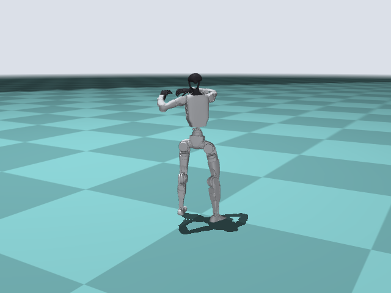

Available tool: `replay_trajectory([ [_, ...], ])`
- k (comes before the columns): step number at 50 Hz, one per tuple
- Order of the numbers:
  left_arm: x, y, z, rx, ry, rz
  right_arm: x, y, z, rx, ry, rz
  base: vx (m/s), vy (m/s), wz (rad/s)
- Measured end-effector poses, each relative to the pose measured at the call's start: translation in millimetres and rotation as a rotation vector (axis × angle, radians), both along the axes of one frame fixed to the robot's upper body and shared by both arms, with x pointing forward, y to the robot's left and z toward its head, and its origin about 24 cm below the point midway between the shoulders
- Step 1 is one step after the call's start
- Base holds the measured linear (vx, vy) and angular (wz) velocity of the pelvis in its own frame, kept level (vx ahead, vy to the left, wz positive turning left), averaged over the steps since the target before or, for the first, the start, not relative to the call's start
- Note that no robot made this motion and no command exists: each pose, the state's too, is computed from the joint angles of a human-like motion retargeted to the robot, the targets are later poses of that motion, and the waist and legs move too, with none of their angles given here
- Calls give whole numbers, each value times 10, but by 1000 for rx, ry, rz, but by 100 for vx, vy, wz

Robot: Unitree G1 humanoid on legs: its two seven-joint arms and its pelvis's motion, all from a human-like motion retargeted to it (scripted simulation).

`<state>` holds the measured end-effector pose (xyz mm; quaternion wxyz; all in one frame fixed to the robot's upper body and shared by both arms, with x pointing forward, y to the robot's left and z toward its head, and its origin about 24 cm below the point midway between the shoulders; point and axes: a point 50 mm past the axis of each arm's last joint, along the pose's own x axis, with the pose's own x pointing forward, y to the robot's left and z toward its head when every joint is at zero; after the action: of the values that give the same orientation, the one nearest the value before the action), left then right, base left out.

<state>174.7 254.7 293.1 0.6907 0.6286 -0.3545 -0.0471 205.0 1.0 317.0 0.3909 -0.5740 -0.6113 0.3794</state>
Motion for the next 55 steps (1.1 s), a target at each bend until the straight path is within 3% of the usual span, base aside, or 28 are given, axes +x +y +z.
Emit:
replay_trajectory([
  [8, 119, -313, 151, 118, -10, -152, 117, -436, -5, -50, -8, -173, 2, -15, -184],
  [25, 255, -1059, 280, 149, -147, -541, 139, -1558, 183, 82, -41, -626, 4, -15, -152],
  [35, 414, -1197, 412, 102, -216, -590, 158, -2080, 480, 170, -124, -897, 9, -16, -98],
  [51, 346, -1524, 432, 246, -249, -717, 128, -1862, 383, 231, -121, -732, 6, -5, 8],
  [55, 280, -1657, 378, 401, -193, -755, -149, -2161, 41, 405, -29, -774, 1, -3, 97],
])
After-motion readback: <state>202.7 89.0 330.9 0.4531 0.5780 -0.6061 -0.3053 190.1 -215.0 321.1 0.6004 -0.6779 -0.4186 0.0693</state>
